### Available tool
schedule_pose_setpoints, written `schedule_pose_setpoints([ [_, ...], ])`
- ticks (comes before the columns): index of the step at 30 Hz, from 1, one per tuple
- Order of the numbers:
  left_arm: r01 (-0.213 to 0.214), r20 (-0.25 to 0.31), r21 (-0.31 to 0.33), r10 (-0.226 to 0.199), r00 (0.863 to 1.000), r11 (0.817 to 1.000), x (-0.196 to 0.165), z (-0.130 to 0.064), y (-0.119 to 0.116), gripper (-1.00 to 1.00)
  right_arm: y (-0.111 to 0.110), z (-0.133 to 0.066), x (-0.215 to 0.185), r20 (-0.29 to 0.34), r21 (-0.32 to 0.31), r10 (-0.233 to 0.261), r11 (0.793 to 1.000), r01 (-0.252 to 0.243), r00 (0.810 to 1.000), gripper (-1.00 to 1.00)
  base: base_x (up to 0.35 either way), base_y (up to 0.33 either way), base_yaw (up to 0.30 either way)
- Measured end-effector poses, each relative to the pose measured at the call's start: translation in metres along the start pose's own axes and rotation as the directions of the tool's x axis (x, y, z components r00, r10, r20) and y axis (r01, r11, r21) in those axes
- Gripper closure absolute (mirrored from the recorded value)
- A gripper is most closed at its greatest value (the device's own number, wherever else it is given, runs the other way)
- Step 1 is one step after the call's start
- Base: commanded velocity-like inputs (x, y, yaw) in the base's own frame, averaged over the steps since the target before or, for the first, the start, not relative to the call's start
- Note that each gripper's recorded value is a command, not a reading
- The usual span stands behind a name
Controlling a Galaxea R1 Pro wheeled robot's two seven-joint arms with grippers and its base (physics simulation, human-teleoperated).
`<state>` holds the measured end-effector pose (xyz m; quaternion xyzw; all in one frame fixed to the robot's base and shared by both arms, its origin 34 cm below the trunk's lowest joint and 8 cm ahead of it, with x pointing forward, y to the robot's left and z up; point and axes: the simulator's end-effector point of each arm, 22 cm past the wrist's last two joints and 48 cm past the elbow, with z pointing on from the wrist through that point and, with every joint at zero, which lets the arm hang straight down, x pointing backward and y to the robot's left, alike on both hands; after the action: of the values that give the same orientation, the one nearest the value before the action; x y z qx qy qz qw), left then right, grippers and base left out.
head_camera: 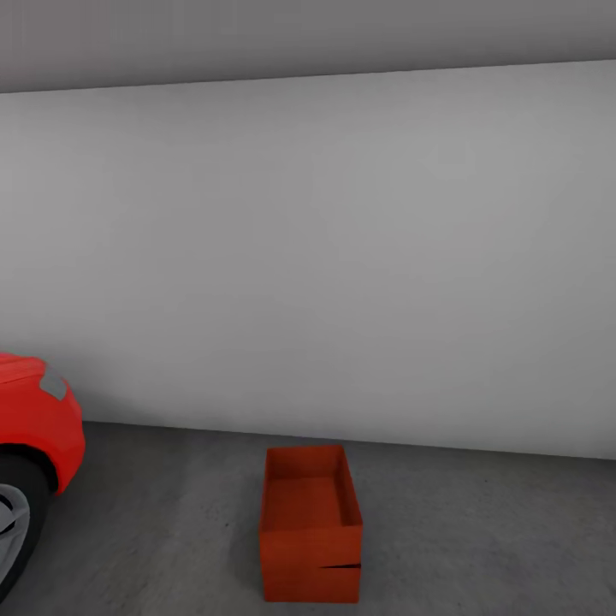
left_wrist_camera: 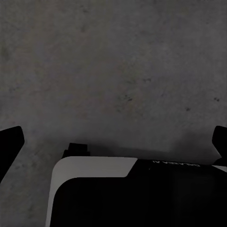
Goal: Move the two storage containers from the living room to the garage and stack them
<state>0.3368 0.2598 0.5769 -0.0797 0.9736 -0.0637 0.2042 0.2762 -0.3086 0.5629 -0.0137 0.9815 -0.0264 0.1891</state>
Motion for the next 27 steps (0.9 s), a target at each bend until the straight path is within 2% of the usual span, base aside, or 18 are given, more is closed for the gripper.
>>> schedule_pose_setpoints([
  [27, 0.007, 0.002, -0.002, -0.007, 1.000, 1.000, -0.0005, -0.0001, 0.0011, -1.00, -0.0001, 0.0000, 0.0003, -0.001, 0.000, -0.002, 1.000, 0.002, 1.000, -1.00, 0.000, 0.000, 0.000],
])
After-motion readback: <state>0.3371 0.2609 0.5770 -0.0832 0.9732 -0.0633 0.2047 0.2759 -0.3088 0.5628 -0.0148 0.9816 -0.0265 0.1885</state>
